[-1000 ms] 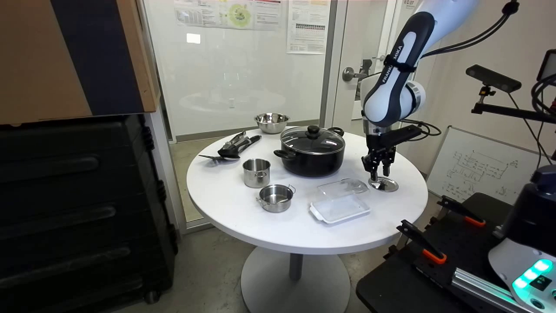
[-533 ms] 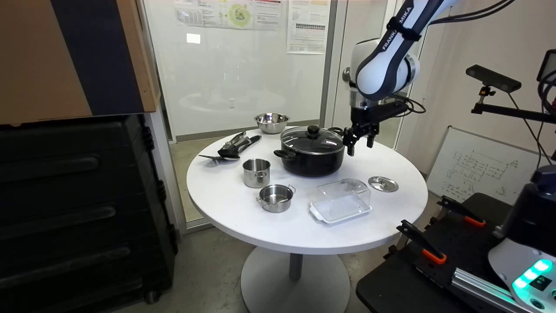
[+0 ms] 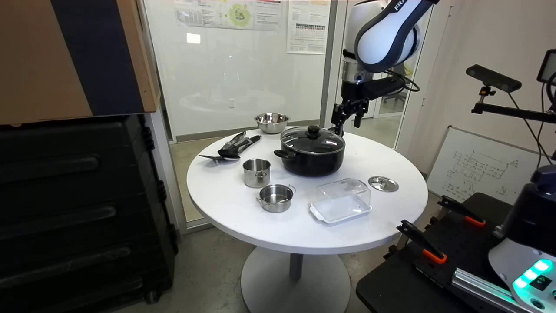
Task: Take the lid off the smaller pot
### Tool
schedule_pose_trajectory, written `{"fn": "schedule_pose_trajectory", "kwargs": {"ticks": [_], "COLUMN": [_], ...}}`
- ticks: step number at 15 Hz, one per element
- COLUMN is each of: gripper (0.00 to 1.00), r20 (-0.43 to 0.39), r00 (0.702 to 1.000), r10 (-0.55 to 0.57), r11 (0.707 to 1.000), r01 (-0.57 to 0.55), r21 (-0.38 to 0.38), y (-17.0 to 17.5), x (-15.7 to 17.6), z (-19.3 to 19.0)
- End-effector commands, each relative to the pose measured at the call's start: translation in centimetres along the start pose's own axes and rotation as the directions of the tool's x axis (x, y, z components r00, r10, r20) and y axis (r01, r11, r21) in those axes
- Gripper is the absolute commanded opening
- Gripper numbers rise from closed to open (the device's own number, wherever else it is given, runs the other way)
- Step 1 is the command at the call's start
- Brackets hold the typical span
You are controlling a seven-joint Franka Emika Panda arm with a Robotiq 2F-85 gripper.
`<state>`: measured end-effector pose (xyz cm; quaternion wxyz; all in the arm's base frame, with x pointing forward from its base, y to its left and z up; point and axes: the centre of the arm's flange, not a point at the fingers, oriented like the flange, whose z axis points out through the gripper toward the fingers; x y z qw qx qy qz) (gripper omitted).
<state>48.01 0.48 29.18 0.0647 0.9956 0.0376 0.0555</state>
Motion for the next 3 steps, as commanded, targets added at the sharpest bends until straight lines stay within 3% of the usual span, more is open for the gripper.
{"fn": "schedule_pose_trajectory", "kwargs": {"ticks": [1, 3], "gripper": [1.0, 1.0], "r20": [0.002, 0.004], "r00": [1.0, 1.0], "r10": [-0.001, -0.002], "r11": [1.0, 1.0], "r01": [0.001, 0.002], "r21": [0.0, 0.0], "y": [0.03, 0.02], "x": [-0.07, -0.17], "z": [0.06, 0.15]}}
